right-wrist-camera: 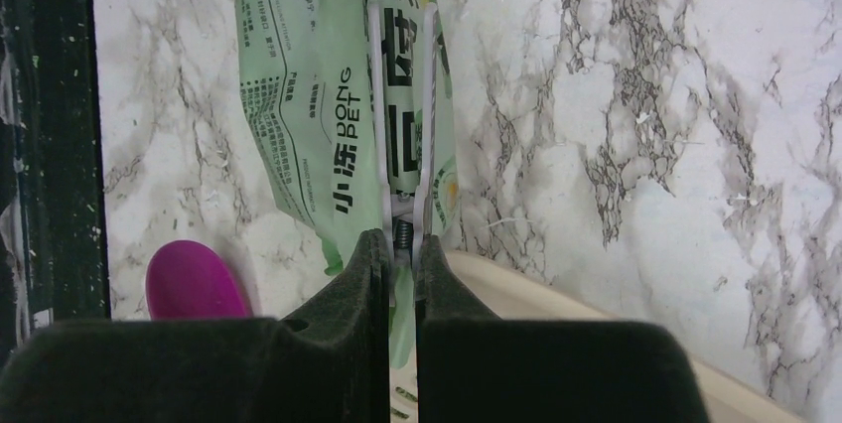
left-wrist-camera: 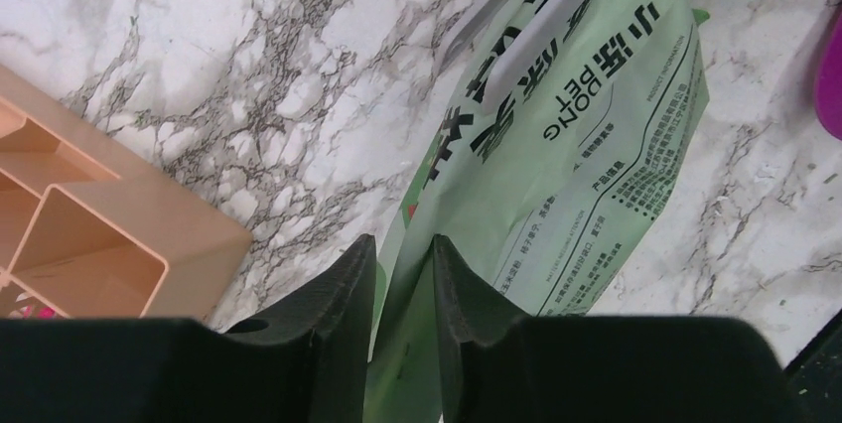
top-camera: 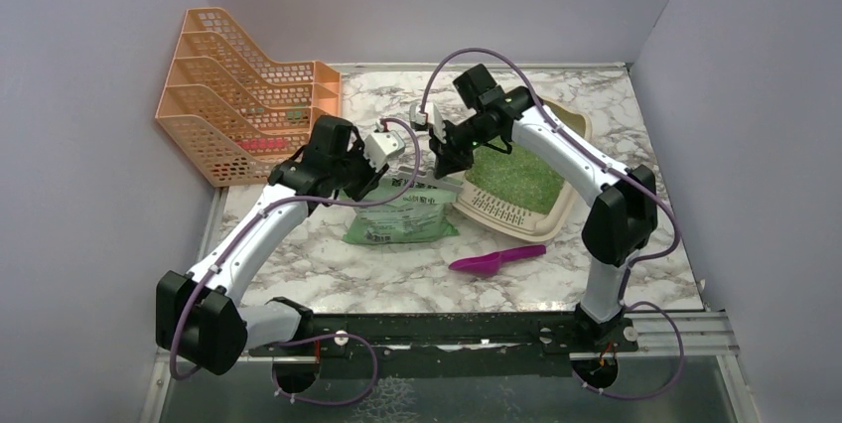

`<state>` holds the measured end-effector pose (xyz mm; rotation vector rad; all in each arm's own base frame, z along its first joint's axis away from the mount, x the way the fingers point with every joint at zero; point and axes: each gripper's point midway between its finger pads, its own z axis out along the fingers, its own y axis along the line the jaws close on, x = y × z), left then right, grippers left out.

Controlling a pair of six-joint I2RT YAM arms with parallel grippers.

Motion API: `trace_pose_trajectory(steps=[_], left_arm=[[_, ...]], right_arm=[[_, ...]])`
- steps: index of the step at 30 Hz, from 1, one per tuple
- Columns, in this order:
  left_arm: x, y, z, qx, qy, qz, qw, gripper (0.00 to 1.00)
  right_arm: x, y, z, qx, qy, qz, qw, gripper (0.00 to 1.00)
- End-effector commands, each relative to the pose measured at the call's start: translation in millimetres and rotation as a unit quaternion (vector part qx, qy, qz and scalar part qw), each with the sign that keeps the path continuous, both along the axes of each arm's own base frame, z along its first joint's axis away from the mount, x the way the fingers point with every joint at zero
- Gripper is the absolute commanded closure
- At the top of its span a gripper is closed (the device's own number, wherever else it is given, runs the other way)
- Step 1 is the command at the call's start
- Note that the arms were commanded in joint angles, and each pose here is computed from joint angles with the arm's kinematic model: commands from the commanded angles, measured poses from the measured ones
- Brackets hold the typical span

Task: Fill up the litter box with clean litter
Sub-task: Clamp the cat litter bag at the center of the board.

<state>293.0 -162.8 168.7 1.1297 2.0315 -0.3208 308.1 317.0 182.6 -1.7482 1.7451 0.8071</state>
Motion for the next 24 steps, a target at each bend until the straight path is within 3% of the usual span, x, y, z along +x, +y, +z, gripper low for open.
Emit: trace_pose_trajectory(steps=[1,12,19,24], left_arm=[[2,15,-2,0.022,-0.021,0.027,0.999,0.71],[0,16,-15,0.028,-0.012,0.023,0.999,0.62],[-4,13,-18,0.025,-0.01,0.01,1.0,0.97],[-4,7,-12,0.012,-0.012,-0.001,1.0,1.0]], right_arm=[[-1,-8,-19,-0.059,-0.006,-0.003,0.998,0.99],[-6,6,-24,-0.086,-0.031,0.026,0.995,0.97],[-7,11,-27,-0.101,-0.042,0.036,0.993,0.96],[-8,13,-29,-0.118,-0.056,0.043,0.991,0.94]])
